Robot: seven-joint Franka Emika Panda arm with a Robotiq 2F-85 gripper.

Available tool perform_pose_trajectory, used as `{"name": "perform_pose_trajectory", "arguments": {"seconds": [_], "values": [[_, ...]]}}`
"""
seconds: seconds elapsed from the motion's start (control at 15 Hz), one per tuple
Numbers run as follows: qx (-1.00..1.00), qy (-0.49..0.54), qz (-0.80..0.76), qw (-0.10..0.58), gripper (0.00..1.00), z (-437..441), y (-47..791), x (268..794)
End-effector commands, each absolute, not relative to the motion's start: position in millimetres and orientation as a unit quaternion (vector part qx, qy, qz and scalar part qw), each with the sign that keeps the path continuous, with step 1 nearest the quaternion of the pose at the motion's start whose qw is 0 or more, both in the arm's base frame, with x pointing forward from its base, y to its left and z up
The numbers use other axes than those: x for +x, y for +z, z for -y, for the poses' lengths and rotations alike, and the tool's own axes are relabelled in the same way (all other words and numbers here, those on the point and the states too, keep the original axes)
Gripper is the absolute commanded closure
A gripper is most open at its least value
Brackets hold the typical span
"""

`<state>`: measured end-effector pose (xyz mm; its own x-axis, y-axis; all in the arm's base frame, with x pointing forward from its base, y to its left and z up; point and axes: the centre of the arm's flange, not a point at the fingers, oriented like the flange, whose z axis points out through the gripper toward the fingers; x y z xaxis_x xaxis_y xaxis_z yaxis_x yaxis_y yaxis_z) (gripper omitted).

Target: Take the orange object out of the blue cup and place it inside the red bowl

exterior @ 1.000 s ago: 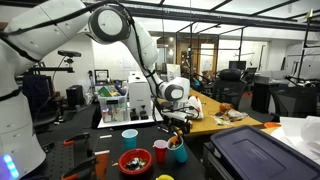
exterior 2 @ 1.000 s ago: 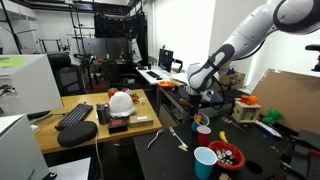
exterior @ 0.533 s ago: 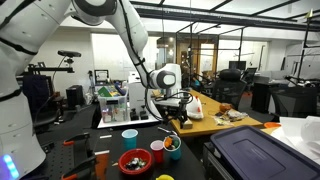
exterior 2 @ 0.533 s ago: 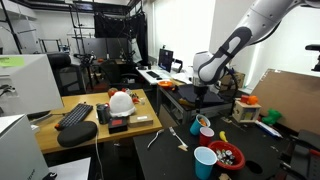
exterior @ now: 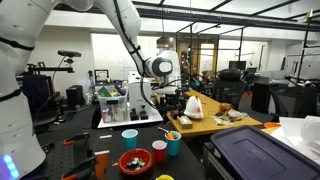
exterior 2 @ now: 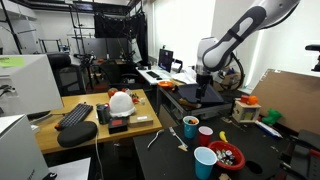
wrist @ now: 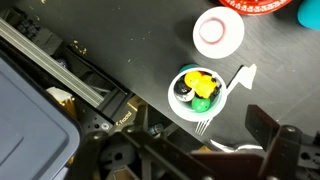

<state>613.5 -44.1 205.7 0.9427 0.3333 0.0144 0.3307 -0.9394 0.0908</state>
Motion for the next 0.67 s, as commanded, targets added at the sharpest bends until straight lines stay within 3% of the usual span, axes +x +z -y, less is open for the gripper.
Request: {"name": "perform_pose_trajectory", "arguments": {"seconds": [0.0, 0.27, 0.6], "values": [[0.991, 0.008, -0.133, 0.0, 0.0, 31, 225, 592], [0.993, 0.002, -0.112, -0.046, 0.0, 10, 227, 586], [1.0, 0.002, 0.01, -0.009, 0.0, -2, 195, 598]]}}
